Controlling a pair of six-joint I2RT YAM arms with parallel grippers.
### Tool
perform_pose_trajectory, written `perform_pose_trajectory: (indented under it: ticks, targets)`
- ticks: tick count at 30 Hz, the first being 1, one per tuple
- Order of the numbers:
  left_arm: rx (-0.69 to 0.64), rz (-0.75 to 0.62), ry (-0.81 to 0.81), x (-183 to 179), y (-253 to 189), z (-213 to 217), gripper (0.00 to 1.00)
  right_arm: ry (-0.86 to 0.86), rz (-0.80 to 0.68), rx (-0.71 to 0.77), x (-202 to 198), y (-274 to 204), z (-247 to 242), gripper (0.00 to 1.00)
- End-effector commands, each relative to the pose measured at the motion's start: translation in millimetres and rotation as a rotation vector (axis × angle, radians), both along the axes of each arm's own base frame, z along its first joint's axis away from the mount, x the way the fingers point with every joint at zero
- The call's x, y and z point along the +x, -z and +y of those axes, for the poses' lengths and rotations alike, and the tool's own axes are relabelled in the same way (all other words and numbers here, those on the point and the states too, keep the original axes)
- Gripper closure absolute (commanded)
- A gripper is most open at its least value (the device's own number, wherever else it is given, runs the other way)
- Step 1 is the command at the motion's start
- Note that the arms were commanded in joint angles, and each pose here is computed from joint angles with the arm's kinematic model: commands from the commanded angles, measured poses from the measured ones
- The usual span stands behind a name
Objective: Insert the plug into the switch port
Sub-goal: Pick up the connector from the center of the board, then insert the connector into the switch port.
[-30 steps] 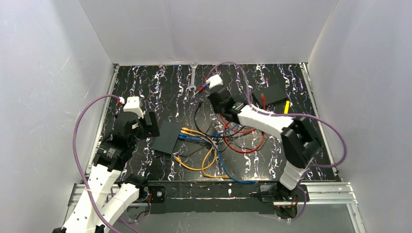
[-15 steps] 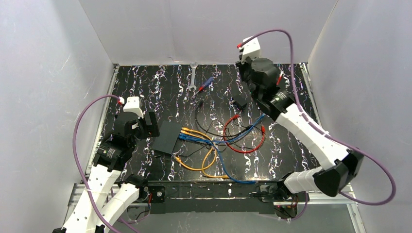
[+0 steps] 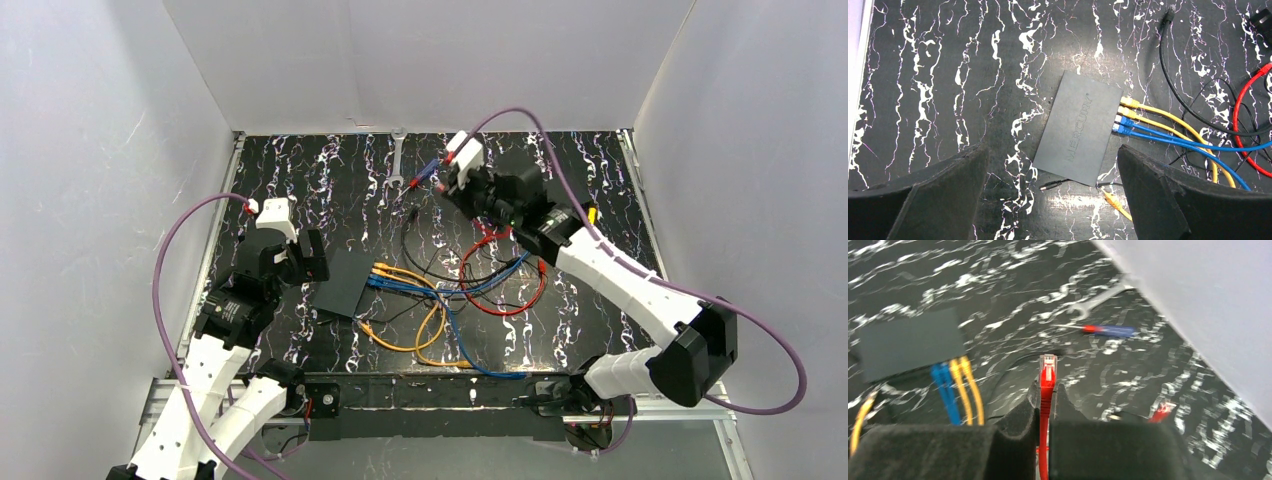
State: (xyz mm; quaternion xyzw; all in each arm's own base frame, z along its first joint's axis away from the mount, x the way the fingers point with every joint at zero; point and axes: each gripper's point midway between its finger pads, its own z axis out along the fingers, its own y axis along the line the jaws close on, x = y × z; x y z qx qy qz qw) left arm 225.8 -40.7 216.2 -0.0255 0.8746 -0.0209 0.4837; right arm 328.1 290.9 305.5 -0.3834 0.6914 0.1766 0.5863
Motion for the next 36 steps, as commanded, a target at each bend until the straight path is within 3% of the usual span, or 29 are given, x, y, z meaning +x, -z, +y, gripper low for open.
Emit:
perform_pose_trajectory:
  ticks: [1, 12, 21, 36]
  targets:
    - [0.018, 0.006, -0.01, -0.2, 2.9, 3.0, 0.02, -0.228, 0.019, 0.007, -46.7, 12.7, 41.3, 0.99]
    - [0.017, 0.016, -0.004, 0.3, 5.7, 1.6, 0.02, -0.451, 0.094, -0.038, -105.2, 72.1, 95.1, 0.99]
    - [0.016, 0.019, -0.001, 0.8, 7.6, 0.9, 0.02, -0.573, 0.186, -0.031, -130.1, 115.8, 121.5, 0.99]
    - [0.024, 0.039, 0.0, 2.5, 13.1, 0.2, 0.02, -0.677, 0.291, -0.187, -162.3, 214.7, 155.5, 0.98]
